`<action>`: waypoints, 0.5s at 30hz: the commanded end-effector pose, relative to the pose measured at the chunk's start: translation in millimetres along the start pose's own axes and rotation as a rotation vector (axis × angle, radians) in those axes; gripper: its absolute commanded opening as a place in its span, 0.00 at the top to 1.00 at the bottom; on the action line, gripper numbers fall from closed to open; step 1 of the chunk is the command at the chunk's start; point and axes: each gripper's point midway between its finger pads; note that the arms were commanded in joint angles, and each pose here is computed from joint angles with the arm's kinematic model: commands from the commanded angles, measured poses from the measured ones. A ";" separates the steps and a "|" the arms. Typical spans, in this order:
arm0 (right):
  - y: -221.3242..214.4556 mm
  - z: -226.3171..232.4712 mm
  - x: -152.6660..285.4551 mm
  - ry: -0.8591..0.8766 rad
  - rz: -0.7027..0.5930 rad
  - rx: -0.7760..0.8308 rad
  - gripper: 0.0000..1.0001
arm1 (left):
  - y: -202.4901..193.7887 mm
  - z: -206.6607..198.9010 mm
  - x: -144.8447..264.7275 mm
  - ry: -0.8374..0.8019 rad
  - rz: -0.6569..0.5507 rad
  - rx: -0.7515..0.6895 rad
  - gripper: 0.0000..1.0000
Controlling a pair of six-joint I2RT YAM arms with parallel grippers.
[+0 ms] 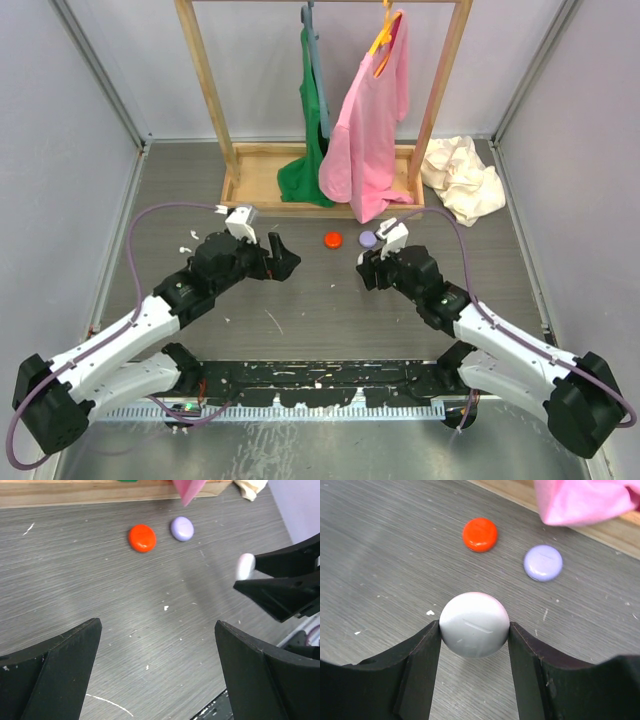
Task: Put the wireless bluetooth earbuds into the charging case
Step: Pick up the charging case at the center of the board.
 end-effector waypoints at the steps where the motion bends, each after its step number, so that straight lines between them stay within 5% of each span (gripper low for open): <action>1: 38.9 37.3 7.7 0.152 -0.196 0.054 0.48 | 29.4 -25.5 4.8 -0.101 -0.044 0.049 0.02; 15: 37.2 102.4 19.7 0.343 -0.311 0.176 0.47 | 25.3 -65.6 -10.7 -0.280 0.064 0.153 0.00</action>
Point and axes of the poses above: each gripper's point midway between its finger pads, its own x axis back along the fingers, its own z axis along the line the jaws close on, y = z × x, and after that the axes turned 13 degrees about -x, right-handed
